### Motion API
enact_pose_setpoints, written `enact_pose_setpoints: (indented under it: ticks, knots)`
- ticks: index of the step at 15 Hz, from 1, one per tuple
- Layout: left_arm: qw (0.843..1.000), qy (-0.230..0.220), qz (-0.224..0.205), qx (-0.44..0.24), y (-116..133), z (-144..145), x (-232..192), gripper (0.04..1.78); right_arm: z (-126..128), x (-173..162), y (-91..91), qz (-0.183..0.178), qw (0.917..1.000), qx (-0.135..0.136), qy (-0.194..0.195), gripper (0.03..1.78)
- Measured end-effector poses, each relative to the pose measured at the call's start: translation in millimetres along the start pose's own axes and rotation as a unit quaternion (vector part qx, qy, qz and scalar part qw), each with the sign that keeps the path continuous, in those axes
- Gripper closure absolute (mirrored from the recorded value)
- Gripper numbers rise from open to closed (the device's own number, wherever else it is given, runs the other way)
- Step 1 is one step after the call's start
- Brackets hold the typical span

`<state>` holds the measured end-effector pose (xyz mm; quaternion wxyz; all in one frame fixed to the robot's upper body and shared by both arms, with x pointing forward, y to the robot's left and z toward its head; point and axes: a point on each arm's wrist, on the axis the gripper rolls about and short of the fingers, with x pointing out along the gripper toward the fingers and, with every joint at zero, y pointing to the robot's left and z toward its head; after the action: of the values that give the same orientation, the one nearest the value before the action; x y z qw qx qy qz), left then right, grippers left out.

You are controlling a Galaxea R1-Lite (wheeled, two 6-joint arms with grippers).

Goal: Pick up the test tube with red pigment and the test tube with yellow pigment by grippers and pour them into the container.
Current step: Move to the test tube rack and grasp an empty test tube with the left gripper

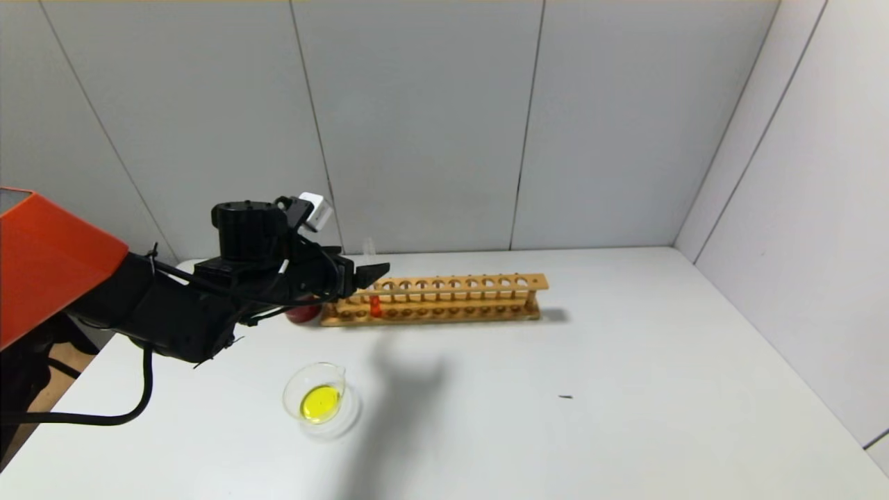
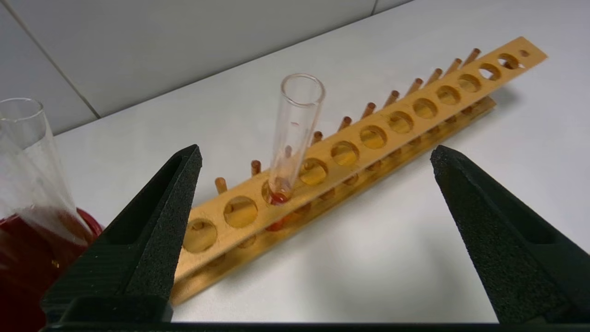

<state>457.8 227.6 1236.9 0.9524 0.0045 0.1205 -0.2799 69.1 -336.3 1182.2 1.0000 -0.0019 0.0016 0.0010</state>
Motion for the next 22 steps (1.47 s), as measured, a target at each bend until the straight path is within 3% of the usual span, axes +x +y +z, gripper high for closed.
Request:
enact_pose_setpoints:
  ticks: [5,14,18,22]
  knots:
    - [0.999,0.003,0.039,0.012,13,-11,40,0.07,0,0,0.0,0.000,1.0000,0.000,0.000,0.06]
    - [0.999,0.024,0.035,0.007,13,-30,52,0.14,0,0,0.0,0.000,1.0000,0.000,0.000,0.06]
    - [0.999,0.026,0.033,0.007,11,-31,53,0.57,0,0,0.0,0.000,1.0000,0.000,0.000,0.06]
    - [0.999,0.030,0.024,0.009,4,-34,56,1.31,0,0,0.0,0.000,1.0000,0.000,0.000,0.06]
